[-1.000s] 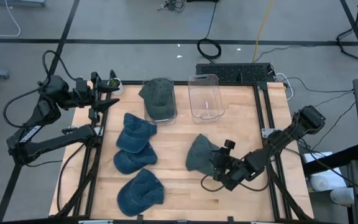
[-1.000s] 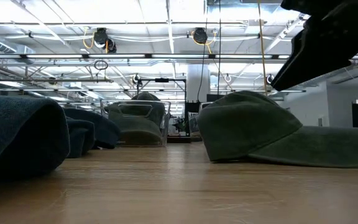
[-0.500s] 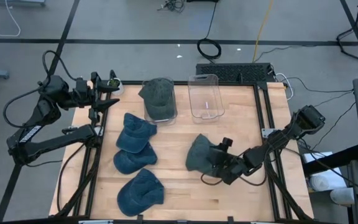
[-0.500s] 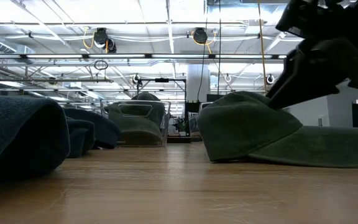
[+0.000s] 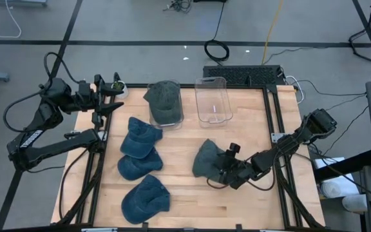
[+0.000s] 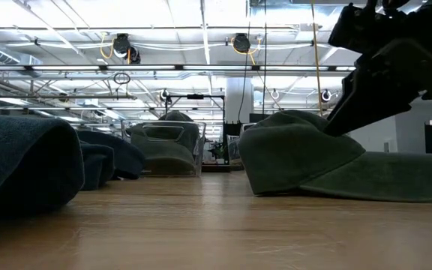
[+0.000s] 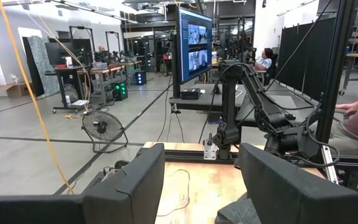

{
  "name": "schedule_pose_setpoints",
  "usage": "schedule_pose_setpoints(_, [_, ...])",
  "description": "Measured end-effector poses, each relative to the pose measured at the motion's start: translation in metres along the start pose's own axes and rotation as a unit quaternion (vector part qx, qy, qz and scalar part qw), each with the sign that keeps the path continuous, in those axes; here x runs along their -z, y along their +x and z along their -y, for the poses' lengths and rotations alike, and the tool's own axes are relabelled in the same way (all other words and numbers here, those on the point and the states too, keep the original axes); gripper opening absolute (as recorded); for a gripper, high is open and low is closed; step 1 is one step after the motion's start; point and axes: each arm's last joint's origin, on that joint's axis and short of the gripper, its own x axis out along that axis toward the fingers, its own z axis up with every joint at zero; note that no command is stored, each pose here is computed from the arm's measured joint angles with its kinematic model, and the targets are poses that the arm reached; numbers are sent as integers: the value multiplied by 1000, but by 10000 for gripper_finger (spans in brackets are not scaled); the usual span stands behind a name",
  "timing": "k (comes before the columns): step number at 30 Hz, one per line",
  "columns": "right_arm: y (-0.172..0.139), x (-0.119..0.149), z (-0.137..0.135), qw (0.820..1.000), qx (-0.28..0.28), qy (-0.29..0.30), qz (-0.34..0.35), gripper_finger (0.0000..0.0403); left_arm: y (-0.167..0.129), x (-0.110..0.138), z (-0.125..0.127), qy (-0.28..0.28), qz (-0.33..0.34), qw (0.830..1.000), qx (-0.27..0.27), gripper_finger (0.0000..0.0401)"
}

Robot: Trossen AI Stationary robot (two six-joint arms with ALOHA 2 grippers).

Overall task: Pick & Place hat
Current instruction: Put the gray cap into the left transparent bin

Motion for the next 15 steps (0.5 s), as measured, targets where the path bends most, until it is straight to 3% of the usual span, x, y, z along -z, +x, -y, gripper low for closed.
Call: schedule_pose_setpoints(15, [3, -1, 3, 1000, 6, 2, -2, 114, 0, 0, 0, 0, 0, 1000, 0, 214])
